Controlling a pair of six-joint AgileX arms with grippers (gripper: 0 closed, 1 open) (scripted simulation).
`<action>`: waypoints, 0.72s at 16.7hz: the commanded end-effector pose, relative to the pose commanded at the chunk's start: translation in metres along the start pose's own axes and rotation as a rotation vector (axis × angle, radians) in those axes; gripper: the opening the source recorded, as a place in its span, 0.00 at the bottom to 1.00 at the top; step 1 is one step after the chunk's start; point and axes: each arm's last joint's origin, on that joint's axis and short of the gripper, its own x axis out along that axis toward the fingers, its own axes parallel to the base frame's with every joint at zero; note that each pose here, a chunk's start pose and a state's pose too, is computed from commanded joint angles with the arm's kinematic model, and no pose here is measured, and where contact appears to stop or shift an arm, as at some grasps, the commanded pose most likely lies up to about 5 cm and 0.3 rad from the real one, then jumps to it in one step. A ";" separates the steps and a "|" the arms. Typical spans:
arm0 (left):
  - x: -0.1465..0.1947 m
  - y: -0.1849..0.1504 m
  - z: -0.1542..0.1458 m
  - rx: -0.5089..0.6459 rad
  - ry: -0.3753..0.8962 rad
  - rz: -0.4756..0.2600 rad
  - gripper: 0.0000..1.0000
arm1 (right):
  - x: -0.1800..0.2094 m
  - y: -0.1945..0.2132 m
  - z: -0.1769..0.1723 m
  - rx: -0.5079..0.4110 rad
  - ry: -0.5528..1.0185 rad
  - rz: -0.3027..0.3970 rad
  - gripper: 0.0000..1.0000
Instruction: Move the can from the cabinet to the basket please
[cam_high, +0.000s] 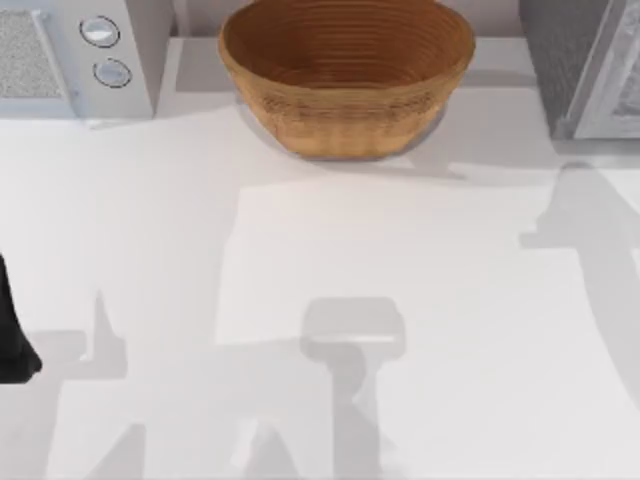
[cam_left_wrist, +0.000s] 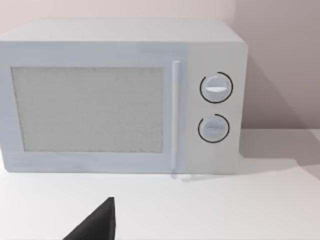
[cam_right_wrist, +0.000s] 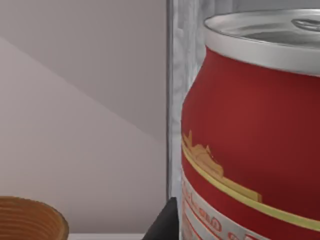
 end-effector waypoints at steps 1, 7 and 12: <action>0.000 0.000 0.000 0.000 0.000 0.000 1.00 | 0.021 0.011 0.011 0.000 0.004 -0.001 0.00; 0.000 0.000 0.000 0.000 0.000 0.000 1.00 | 0.151 0.116 0.013 -0.006 0.032 -0.002 0.00; 0.000 0.000 0.000 0.000 0.000 0.000 1.00 | 0.216 0.212 -0.047 -0.009 0.047 0.002 0.00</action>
